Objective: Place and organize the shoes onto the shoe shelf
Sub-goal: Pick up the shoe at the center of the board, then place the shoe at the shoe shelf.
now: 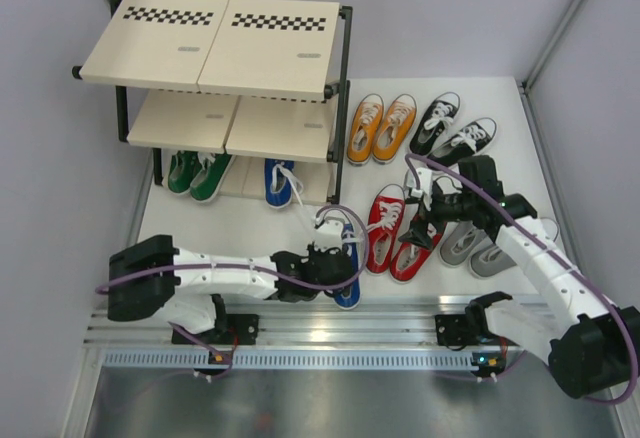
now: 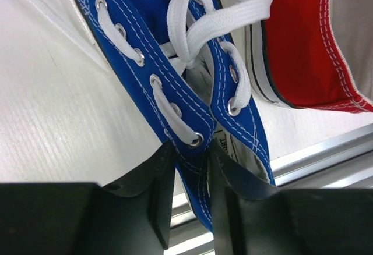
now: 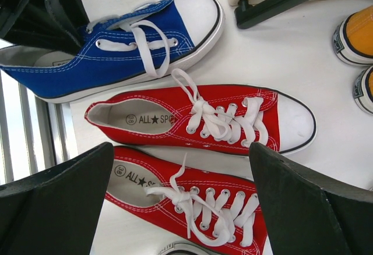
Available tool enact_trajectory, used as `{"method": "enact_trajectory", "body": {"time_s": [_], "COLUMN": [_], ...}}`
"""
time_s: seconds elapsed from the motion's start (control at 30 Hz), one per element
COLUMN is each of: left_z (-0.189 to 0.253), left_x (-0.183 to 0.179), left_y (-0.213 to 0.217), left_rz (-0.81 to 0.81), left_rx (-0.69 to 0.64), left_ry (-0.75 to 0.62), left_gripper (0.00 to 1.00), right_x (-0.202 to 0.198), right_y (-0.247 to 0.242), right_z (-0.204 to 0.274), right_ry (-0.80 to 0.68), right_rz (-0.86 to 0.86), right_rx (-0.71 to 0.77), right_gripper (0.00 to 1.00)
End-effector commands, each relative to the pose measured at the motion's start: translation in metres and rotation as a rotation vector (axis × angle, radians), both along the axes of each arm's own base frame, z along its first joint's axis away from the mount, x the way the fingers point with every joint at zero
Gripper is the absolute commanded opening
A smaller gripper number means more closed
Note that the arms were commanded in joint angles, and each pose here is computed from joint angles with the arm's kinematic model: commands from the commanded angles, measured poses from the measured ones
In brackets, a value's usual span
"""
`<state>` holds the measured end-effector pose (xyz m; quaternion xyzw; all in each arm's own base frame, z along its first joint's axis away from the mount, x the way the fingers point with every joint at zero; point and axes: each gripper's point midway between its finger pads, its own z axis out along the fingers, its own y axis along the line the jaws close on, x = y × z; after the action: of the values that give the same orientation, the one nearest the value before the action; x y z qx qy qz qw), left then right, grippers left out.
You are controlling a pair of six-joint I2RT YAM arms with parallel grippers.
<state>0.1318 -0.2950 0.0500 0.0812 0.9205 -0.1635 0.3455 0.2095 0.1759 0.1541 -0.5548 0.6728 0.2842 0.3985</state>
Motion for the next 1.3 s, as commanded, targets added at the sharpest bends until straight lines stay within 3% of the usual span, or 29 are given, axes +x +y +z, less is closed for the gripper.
{"method": "enact_trajectory", "body": {"time_s": [0.0, 0.07, 0.1, 0.13, 0.4, 0.6, 0.9, 1.27], "left_z": [0.008, 0.009, 0.012, 0.021, 0.075, 0.089, 0.109, 0.111], "left_x": [0.008, 0.011, 0.012, 0.015, 0.035, 0.051, 0.108, 0.162], "left_y": [-0.007, -0.001, 0.001, 0.004, 0.037, 0.064, 0.084, 0.072], "left_rz": [-0.002, 0.003, 0.003, 0.005, 0.057, 0.133, 0.175, 0.123], "left_rx": [0.004, 0.017, 0.012, 0.004, -0.037, -0.056, -0.079, -0.046], "left_ry": [-0.067, -0.093, -0.105, -0.136, -0.317, -0.335, -0.375, -0.401], "left_gripper": [0.3, 0.2, 0.05, 0.0, 0.0, 0.0, 0.0, 0.0], "right_x": [0.002, 0.001, 0.0, 0.0, -0.003, -0.003, -0.003, -0.003], "right_y": [0.003, 0.003, 0.003, 0.003, 0.005, 0.005, 0.005, 0.005], "right_z": [0.01, 0.011, 0.012, 0.012, 0.015, 0.016, 0.017, 0.015], "right_ry": [-0.051, -0.05, -0.053, -0.057, -0.055, -0.057, -0.062, -0.064], "right_rz": [0.011, 0.013, 0.014, 0.014, 0.032, 0.035, 0.034, 0.037], "right_rx": [0.033, 0.034, 0.036, 0.036, 0.051, 0.055, 0.053, 0.049], "right_gripper": [0.99, 0.99, 1.0, 1.0, 0.99, 0.99, 0.99, 0.99]}}
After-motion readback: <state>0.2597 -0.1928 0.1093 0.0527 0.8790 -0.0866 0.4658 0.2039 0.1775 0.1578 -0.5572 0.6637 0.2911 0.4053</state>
